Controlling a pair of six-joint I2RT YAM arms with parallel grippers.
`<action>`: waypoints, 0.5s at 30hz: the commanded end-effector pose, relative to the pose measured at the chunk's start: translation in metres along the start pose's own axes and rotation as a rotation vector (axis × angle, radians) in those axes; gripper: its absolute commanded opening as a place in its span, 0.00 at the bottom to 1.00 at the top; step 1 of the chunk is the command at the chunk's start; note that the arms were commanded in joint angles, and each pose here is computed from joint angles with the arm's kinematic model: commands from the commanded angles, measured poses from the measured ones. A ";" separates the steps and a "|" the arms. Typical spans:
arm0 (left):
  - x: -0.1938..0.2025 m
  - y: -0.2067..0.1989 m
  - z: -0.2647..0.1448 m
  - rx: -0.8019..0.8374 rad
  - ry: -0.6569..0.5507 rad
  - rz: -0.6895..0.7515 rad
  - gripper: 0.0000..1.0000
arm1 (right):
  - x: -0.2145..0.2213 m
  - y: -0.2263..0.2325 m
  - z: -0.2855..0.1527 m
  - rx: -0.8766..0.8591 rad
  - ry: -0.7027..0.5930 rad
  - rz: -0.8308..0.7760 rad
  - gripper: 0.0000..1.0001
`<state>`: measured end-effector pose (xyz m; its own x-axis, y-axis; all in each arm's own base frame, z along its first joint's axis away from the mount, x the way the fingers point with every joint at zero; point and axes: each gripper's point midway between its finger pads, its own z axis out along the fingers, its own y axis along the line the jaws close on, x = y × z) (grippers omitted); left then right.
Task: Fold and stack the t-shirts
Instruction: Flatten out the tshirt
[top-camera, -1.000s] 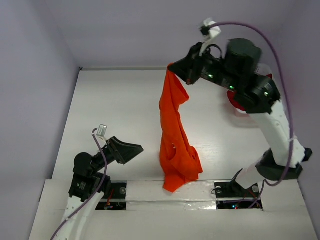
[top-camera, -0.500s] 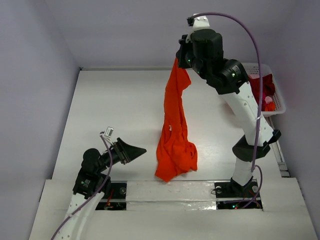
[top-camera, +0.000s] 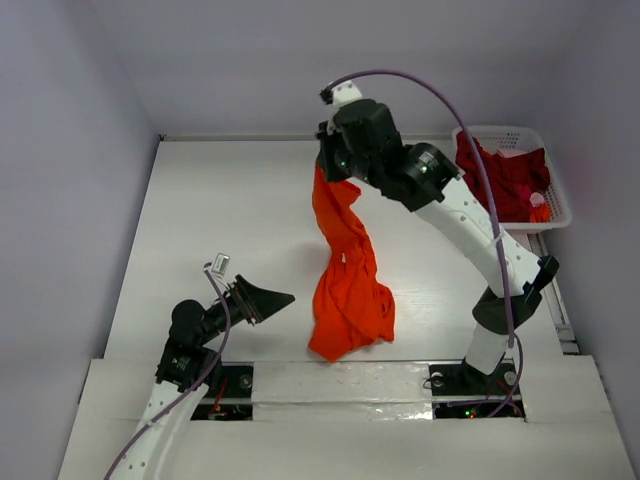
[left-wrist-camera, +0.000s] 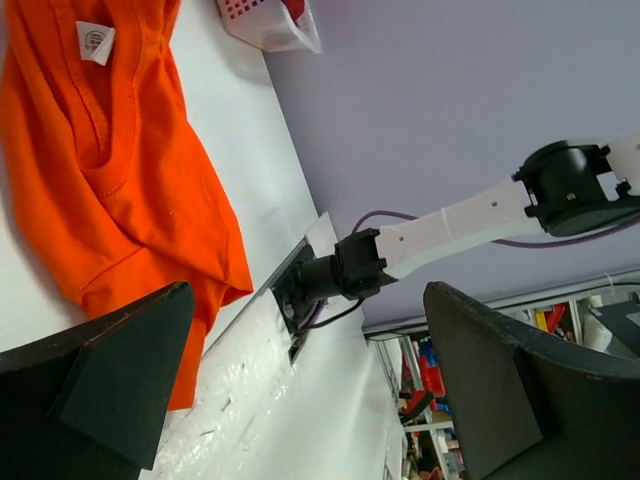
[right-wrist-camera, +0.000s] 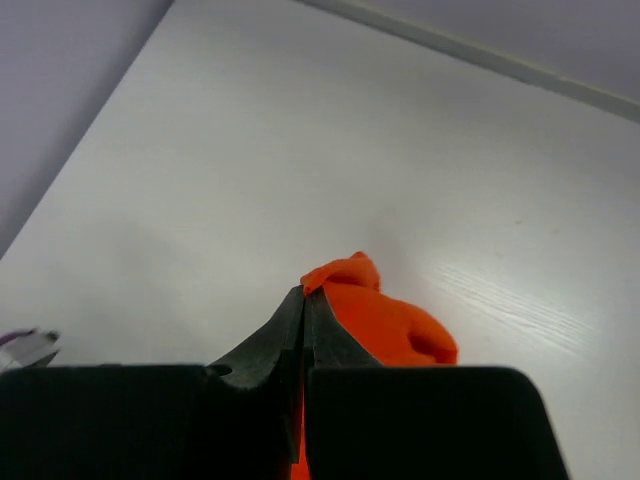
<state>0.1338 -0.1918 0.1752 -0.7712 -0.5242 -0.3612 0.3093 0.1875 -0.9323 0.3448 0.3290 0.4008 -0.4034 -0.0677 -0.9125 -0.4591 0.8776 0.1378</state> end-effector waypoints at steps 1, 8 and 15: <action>-0.007 -0.029 -0.005 0.076 -0.029 0.106 0.99 | -0.041 0.058 -0.049 -0.155 -0.170 0.000 0.00; -0.021 -0.059 -0.021 0.060 -0.118 0.173 0.99 | -0.045 0.160 -0.076 -0.320 -0.224 -0.079 0.00; -0.021 -0.083 -0.045 0.018 -0.151 0.242 0.99 | -0.028 0.212 -0.084 -0.377 -0.257 -0.145 0.00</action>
<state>0.1230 -0.1725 0.2335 -0.6810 -0.5653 -0.4656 0.3581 0.2975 -0.8850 0.1775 0.4746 0.4739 -0.1803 -0.0674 -0.9813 -0.8001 0.5904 0.1064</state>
